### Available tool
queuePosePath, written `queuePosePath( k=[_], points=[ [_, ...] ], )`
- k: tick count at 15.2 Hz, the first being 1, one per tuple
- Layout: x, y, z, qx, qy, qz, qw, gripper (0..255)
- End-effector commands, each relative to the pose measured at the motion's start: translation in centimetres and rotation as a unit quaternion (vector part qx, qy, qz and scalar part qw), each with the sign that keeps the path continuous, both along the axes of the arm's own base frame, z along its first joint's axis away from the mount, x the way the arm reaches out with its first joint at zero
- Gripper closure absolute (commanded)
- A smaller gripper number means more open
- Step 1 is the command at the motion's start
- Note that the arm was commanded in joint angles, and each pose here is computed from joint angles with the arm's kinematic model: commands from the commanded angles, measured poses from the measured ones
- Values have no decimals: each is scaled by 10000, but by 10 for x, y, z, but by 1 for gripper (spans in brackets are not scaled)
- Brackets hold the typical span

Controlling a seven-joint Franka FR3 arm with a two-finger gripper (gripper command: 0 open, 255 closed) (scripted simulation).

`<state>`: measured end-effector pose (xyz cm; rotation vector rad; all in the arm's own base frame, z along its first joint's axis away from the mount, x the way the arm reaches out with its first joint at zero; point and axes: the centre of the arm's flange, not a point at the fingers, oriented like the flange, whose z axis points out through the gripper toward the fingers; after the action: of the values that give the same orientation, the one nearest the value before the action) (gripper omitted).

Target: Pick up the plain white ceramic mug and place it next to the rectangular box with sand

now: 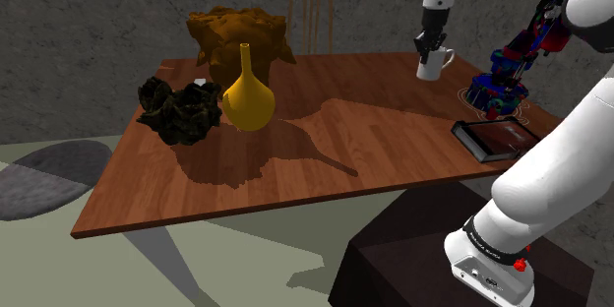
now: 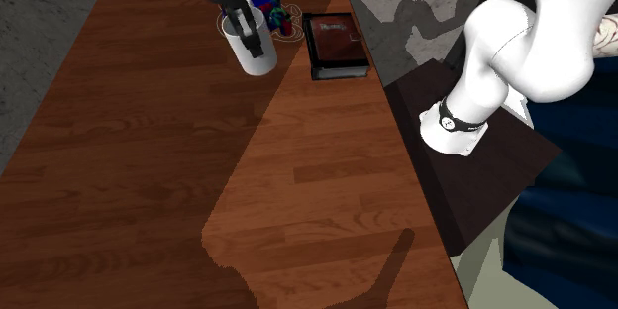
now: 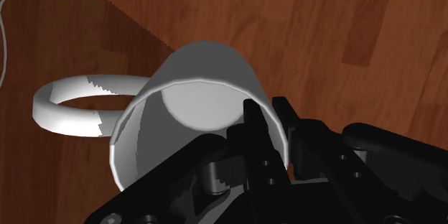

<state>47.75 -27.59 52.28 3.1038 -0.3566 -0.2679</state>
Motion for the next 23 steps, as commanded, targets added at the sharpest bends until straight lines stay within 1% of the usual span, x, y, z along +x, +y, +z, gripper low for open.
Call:
queuePosePath(
  k=[1, 10, 23],
  points=[
    [-26, -8, 1, 2, -1, 4, 10000, 255],
    [-140, -54, 1, 2, -1, 4, 10000, 255],
    [-140, -54, -67, 2, -1, 4, 10000, 255]
  ],
)
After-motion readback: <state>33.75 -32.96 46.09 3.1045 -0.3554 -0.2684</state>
